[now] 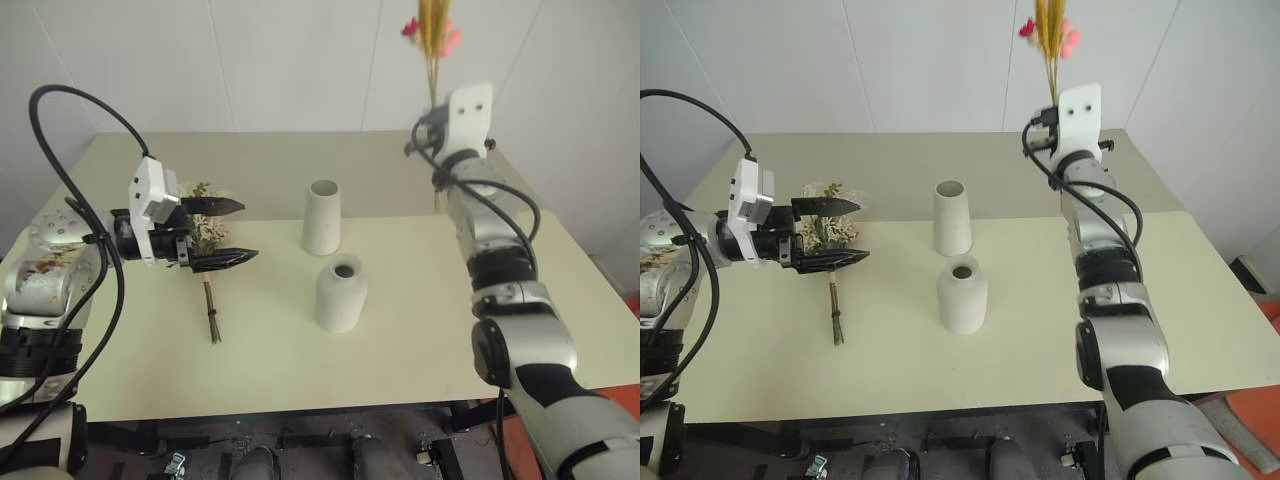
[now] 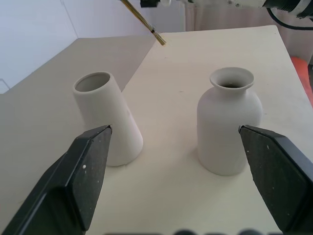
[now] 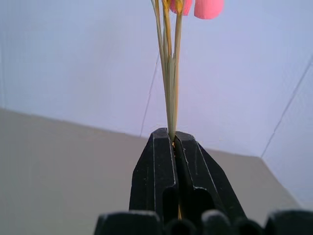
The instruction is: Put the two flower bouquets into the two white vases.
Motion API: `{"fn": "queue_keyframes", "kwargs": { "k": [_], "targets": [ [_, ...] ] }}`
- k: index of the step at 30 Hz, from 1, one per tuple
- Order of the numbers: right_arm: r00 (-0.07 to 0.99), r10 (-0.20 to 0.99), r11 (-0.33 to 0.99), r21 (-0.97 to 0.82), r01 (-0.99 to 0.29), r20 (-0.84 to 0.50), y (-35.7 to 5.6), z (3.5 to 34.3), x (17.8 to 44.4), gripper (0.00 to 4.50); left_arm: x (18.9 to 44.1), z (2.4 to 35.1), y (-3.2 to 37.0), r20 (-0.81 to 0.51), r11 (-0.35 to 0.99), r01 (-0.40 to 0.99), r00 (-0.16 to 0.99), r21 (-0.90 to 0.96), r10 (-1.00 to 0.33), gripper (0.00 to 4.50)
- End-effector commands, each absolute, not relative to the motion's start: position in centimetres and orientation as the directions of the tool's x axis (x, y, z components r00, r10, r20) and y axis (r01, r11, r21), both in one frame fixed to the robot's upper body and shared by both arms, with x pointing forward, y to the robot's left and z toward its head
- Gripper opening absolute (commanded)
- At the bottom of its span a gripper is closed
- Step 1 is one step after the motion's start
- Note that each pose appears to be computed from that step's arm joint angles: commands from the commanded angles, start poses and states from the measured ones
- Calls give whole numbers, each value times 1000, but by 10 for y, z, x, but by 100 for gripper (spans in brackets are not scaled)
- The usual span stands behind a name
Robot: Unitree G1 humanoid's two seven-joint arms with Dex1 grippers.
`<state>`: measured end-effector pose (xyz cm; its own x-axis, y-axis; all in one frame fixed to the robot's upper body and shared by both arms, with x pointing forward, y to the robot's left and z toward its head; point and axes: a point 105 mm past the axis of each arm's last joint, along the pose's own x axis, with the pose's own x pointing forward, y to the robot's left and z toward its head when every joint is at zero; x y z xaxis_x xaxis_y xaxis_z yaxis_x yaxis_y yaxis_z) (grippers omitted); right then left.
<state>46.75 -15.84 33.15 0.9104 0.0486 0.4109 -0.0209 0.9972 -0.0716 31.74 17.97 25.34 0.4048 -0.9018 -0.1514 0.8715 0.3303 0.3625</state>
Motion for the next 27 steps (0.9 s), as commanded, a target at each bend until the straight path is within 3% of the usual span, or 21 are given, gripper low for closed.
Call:
{"fn": "queue_keyframes", "kwargs": {
  "k": [1,4,10,19,27],
  "targets": [
    [771,82,950,185,-252,631,-147,378,449,5,316,266,179,-125,325,851,406,412,-905,450],
    [709,100,826,339,-450,698,-131,390,445,5,313,264,181,-125,332,851,412,408,-902,450],
    [696,187,729,377,-571,694,-85,381,450,5,307,261,185,-112,368,838,444,402,-889,450],
    [679,288,713,323,-623,675,-62,359,451,5,301,259,191,-113,403,824,480,397,-870,450],
    [692,294,772,263,-578,660,-60,350,453,5,300,259,190,-111,402,825,478,398,-871,450]
  ]
}}
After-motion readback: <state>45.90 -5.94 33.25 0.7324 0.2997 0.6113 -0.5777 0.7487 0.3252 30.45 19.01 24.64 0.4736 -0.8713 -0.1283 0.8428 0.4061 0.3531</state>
